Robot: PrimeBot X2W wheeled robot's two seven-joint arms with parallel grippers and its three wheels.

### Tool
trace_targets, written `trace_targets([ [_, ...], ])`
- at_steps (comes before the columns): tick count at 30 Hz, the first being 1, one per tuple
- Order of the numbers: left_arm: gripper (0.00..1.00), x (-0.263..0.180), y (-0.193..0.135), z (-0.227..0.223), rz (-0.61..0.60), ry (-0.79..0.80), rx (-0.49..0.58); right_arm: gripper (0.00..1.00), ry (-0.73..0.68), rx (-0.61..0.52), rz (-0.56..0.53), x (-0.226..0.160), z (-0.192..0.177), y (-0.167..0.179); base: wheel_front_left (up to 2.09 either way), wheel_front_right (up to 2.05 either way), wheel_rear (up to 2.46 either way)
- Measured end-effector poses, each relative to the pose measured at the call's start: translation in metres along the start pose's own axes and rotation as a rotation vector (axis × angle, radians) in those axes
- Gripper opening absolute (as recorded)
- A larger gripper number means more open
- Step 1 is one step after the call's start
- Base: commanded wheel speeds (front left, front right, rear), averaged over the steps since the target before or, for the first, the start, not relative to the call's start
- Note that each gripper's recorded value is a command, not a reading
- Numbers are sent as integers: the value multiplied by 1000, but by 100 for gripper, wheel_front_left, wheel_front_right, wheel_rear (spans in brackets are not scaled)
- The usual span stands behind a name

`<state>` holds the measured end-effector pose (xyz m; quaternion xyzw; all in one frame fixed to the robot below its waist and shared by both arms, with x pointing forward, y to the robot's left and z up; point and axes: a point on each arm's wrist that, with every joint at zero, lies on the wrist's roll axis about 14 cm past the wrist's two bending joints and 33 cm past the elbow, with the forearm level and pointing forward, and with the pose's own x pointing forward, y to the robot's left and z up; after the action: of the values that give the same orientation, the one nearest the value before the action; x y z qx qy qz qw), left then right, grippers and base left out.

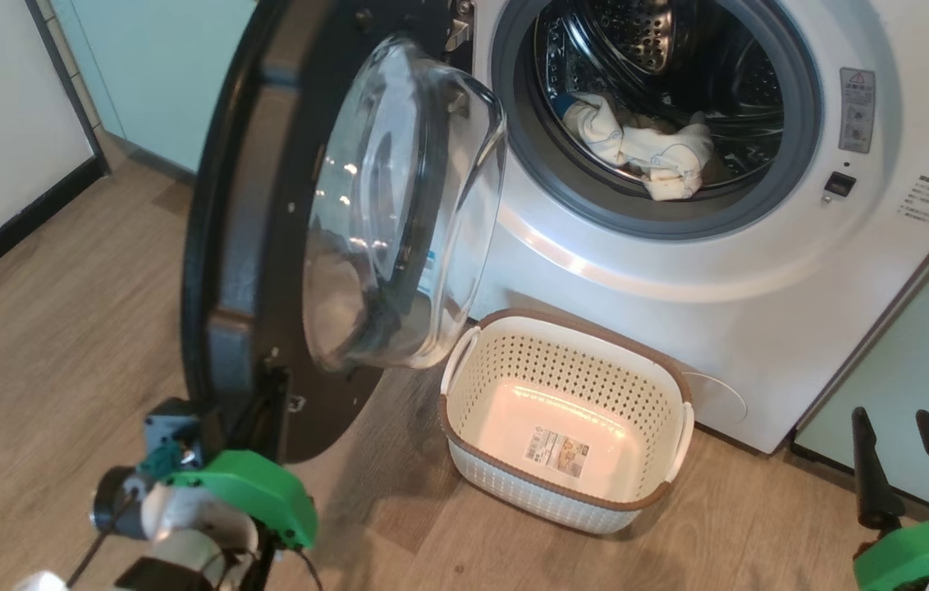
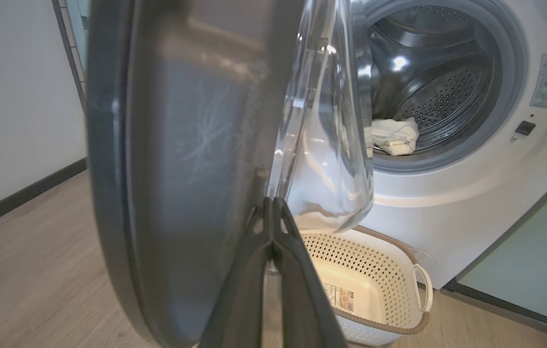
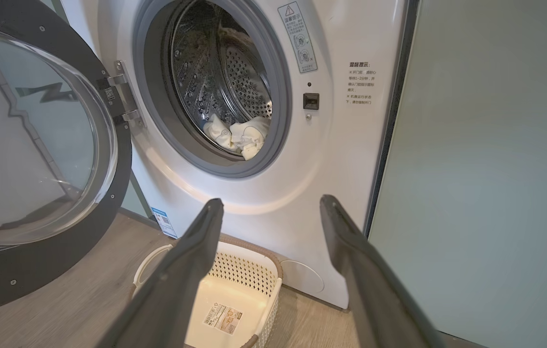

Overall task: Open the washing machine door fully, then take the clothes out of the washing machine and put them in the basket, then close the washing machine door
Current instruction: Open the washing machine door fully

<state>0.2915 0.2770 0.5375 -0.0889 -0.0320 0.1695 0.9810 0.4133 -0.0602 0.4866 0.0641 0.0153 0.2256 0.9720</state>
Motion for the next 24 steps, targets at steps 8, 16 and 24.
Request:
trace_targets([
  [8,0,2,35,-1,102,-1,-2,100,13,2,15,4,-5,3,0,0,0],
  [16,0,9,65,-9,181,19,-2,100,23,1,32,9,-9,6,0,0,0],
  [24,0,24,88,1,234,-17,-7,100,33,3,32,7,-13,6,0,0,0],
])
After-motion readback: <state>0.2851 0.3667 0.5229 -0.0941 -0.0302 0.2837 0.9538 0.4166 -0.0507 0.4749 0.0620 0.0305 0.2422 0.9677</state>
